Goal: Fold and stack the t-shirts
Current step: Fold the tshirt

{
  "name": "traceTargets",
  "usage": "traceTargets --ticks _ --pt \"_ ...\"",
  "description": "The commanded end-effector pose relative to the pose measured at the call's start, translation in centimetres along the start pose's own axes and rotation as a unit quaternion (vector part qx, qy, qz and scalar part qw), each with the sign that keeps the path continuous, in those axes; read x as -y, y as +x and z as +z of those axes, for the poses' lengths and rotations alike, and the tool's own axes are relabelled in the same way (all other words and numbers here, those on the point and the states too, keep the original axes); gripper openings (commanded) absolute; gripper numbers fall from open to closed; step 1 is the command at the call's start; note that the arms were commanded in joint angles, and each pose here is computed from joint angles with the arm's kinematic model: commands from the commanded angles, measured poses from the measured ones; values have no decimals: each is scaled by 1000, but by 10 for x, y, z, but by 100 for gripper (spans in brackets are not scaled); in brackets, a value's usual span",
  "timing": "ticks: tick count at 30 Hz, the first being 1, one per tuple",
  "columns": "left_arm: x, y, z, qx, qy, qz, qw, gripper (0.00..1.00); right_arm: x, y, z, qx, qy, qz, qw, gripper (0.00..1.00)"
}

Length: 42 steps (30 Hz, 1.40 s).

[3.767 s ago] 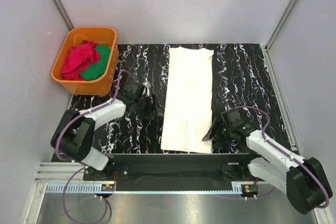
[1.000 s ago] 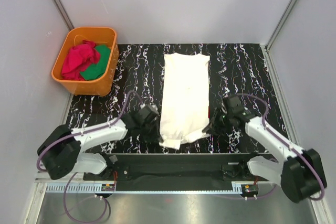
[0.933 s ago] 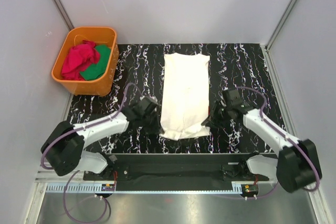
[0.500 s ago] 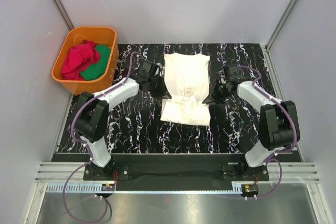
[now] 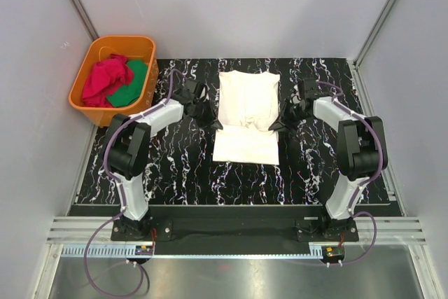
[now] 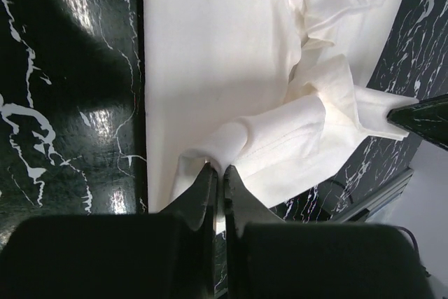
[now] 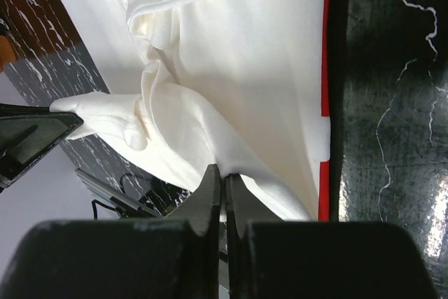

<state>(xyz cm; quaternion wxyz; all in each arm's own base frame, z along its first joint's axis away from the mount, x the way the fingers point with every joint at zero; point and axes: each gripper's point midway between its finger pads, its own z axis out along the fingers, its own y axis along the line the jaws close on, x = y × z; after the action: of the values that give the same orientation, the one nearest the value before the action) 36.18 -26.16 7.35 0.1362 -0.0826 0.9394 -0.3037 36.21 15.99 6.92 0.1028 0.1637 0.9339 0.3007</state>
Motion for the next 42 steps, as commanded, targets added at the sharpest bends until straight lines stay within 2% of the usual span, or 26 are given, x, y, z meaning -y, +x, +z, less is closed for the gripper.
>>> traceTargets --ticks 1,10,25,34,42 --pt "19 -22 -1 16 37 15 999 0 -15 -15 -5 7 -28 -22 999 0" --pt "23 -37 7 15 40 8 999 0 -10 -25 -5 13 -21 -16 1000 0" --pt "19 -57 -18 63 28 3 998 0 -26 -39 -28 35 -34 -32 998 0" --pt "26 -80 0 54 31 4 998 0 -24 -55 -11 27 -34 -24 999 0" --pt "21 -81 18 35 27 -6 999 1 -16 -60 3 17 -32 -13 999 0"
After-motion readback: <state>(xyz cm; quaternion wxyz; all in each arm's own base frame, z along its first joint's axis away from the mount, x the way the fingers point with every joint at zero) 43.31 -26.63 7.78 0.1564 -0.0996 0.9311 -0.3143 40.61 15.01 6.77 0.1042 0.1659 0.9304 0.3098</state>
